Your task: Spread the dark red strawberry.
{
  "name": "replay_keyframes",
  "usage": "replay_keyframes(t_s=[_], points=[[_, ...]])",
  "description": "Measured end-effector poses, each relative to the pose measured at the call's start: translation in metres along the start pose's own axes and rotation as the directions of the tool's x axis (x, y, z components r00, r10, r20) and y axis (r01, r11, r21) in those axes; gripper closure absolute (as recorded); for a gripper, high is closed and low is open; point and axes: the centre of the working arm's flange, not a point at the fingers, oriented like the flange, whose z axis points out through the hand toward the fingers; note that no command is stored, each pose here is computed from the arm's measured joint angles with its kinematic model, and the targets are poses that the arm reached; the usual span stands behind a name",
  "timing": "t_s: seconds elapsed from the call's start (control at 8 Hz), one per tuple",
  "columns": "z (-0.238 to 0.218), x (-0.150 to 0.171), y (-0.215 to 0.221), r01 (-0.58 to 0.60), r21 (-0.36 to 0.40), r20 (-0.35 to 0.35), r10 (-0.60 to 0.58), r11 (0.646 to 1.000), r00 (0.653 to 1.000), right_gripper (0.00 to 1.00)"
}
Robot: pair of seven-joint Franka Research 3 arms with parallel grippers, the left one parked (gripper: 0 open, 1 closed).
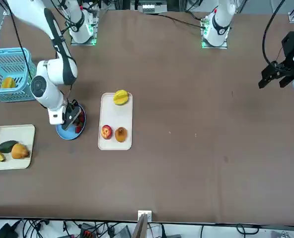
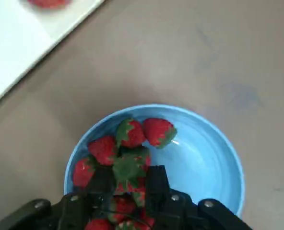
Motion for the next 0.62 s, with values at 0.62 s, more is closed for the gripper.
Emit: replay_keyframes(t_s=[0.62], points=[[0.01, -0.022, 0.069, 0.003, -0.016, -0.004, -0.004, 1.0, 1.0, 0.63]])
